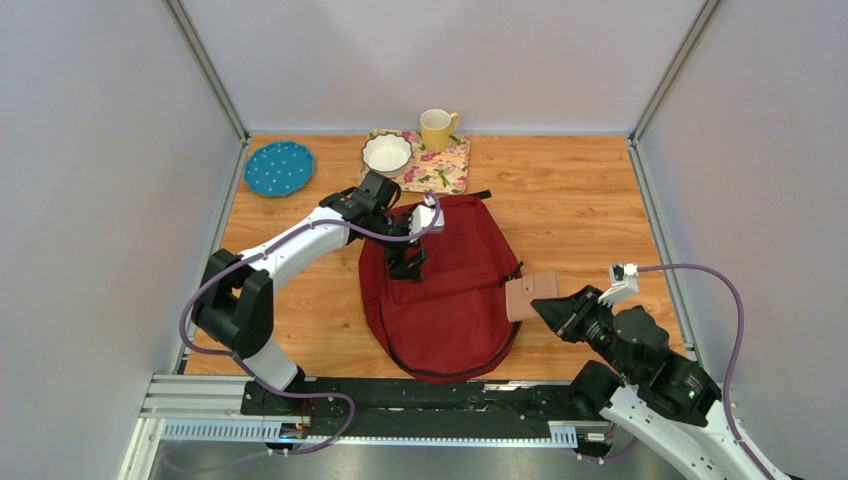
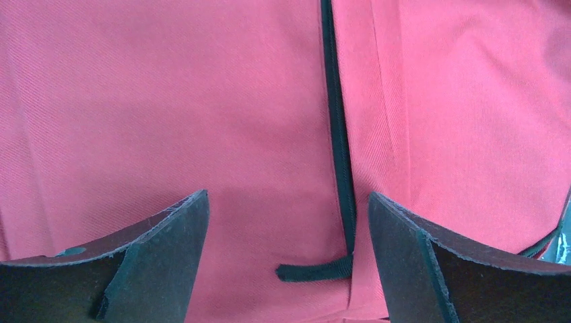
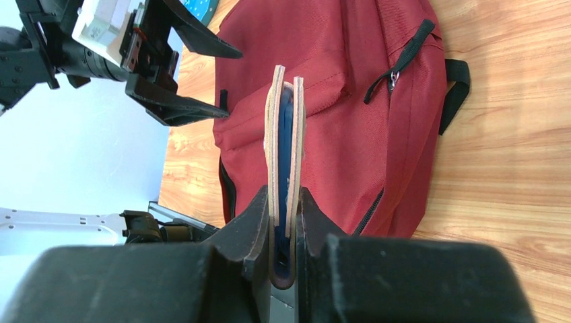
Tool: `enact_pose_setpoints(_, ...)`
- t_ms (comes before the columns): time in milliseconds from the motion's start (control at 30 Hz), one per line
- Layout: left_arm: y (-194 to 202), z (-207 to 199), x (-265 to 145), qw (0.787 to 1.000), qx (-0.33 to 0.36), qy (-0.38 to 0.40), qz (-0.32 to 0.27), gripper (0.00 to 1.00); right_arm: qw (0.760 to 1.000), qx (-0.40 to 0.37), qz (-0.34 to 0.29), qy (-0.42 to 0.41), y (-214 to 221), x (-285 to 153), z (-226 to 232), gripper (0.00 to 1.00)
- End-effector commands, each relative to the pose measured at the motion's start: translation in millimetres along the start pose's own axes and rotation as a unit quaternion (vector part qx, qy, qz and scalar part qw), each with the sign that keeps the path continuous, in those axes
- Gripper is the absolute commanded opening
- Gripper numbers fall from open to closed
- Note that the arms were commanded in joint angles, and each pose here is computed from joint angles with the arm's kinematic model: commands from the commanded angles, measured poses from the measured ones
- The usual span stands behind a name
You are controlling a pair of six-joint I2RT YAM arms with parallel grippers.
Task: Pack the student bag
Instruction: Place the personal item in the student bag.
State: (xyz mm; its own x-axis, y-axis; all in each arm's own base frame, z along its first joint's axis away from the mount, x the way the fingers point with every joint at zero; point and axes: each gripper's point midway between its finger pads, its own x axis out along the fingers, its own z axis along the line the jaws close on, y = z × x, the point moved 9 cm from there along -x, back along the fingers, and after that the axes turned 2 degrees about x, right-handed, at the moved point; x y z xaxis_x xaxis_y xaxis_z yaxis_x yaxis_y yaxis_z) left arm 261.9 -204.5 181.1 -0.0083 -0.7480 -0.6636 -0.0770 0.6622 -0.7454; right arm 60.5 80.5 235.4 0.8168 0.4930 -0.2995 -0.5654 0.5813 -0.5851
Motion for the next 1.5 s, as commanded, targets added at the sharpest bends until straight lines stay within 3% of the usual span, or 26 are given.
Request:
enact_pose_setpoints(0,-19,11,1,0.999,0.012,0.032,-0.013,0.94,1.0,0.008,-0.015,-0.024,-6,-1,10,0.0)
enact_pose_setpoints(200,-14,2,11,0.998,0.005,0.057,-0.007,0.94,1.0,0.008,-0.018,-0.02,-7,-1,9,0.0)
enact_pose_setpoints(333,-12,8,6,1.0,0.018,-0.004,-0.002,0.94,1.0,0.004,-0.016,-0.015,-7,0,9,0.0)
enact_pose_setpoints(600,-44,38,-19,0.992,0.039,-0.091,-0.072,0.94,1.0,0.003,-0.014,-0.014,-6,1,8,0.0)
enact_pose_setpoints(800,-37,51,-9,0.997,0.036,-0.066,-0.035,0.94,1.0,0.001,-0.014,-0.012,-5,1,6,0.0)
enact_pose_setpoints(1133,19,42,11,0.997,0.03,-0.046,0.063,0.92,1.0,-0.001,-0.016,-0.008,-5,0,5,0.0)
enact_pose_setpoints(1467,18,16,17,0.998,0.034,0.003,0.052,0.92,1.0,0.001,-0.011,-0.007,-3,3,4,0.0)
